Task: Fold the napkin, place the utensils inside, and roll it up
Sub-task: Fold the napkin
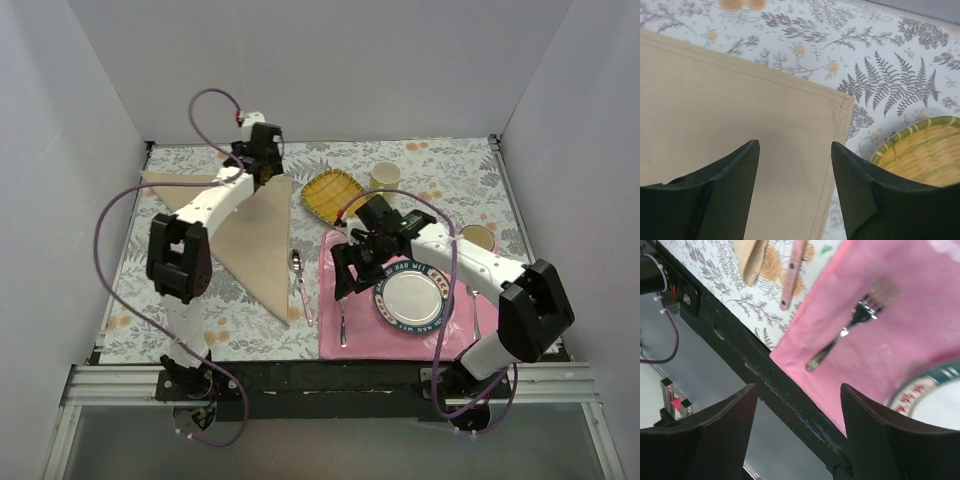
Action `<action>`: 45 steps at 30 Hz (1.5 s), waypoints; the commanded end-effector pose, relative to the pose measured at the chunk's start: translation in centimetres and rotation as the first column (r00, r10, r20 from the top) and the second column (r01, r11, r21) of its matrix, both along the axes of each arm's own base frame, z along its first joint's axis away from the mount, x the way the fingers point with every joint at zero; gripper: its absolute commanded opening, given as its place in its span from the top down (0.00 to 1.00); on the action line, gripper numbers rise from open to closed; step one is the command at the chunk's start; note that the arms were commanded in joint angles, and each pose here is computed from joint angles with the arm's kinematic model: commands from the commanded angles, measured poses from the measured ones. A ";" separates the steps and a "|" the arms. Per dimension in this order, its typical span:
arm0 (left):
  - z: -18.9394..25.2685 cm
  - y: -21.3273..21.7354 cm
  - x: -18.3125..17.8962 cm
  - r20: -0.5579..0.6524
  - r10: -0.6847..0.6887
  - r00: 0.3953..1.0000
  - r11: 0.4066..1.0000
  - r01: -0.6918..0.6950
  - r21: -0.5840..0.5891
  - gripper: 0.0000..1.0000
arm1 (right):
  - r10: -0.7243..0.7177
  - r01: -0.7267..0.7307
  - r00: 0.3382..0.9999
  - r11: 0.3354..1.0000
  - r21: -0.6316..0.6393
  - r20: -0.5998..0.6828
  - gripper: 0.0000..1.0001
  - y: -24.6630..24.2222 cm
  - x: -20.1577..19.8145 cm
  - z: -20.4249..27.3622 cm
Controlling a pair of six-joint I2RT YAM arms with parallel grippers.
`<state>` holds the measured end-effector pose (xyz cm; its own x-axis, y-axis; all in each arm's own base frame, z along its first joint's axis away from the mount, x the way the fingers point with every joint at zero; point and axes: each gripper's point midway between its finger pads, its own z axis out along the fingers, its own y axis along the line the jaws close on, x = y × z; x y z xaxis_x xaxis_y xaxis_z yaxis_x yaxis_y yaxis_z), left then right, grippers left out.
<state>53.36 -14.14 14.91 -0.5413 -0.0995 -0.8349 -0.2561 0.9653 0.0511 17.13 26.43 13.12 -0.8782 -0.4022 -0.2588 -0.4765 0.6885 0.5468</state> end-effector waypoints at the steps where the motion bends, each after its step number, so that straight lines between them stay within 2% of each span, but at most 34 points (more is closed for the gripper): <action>1: 5.2 5.2 -4.2 0.043 0.080 0.996 0.946 -0.062 -0.318 0.43 | 0.119 -0.117 0.993 0.985 0.125 -0.007 0.25 6.6 -1.4 0.4; 2: 5.2 7.4 -4.4 0.045 0.131 0.990 0.921 -0.105 -0.376 0.43 | 0.133 -0.131 0.991 0.984 0.124 -0.008 0.25 7.4 -1.7 0.2; 3: 3.3 7.1 -5.3 0.016 0.092 0.996 0.895 -0.075 -0.440 0.43 | 0.165 -0.165 0.986 0.976 0.143 0.015 0.25 9.0 -2.1 0.8; 5: 3.9 9.8 -5.9 0.046 0.142 0.989 0.858 -0.100 -0.504 0.45 | 0.178 -0.173 0.984 0.975 0.138 -0.029 0.25 10.5 -2.8 -0.3; 6: 2.9 10.0 -6.3 0.036 0.128 0.991 0.844 -0.090 -0.528 0.48 | 0.191 -0.185 0.982 0.967 0.173 -0.016 0.26 11.8 -2.6 0.4; 13: -0.3 14.0 -4.7 -0.013 0.135 0.991 0.796 -0.116 -0.595 0.66 | 0.230 -0.209 0.968 0.960 0.186 -0.098 0.34 16.3 -3.1 -2.6; 17: -2.0 16.8 -3.4 -0.019 0.170 0.985 0.772 -0.145 -0.619 0.75 | 0.228 -0.210 0.969 0.963 0.171 -0.092 0.39 17.4 -2.8 -3.6; 23: -4.4 20.6 -1.9 -0.046 0.197 0.979 0.753 -0.181 -0.632 0.80 | 0.223 -0.209 0.964 0.972 0.109 -0.145 0.40 16.6 -3.9 -6.2; 31: -4.8 23.9 -0.3 -0.027 0.235 0.972 0.738 -0.196 -0.645 0.83 | 0.217 -0.202 0.965 0.973 0.112 -0.147 0.44 17.1 -4.2 -7.2; 33: -5.2 24.2 0.0 -0.019 0.240 0.971 0.724 -0.192 -0.662 0.83 | 0.205 -0.192 0.967 0.977 0.095 -0.150 0.49 17.1 -4.0 -7.8; 40: -6.1 26.6 0.9 0.004 0.279 0.960 0.712 -0.204 -0.671 0.87 | 0.163 -0.153 0.971 0.986 0.065 -0.177 0.56 16.6 -4.3 -9.1; 45: -6.9 28.2 2.1 0.017 0.296 0.955 0.724 -0.213 -0.656 0.89 | 0.141 -0.136 0.970 0.990 0.040 -0.198 0.72 16.1 -4.6 -9.8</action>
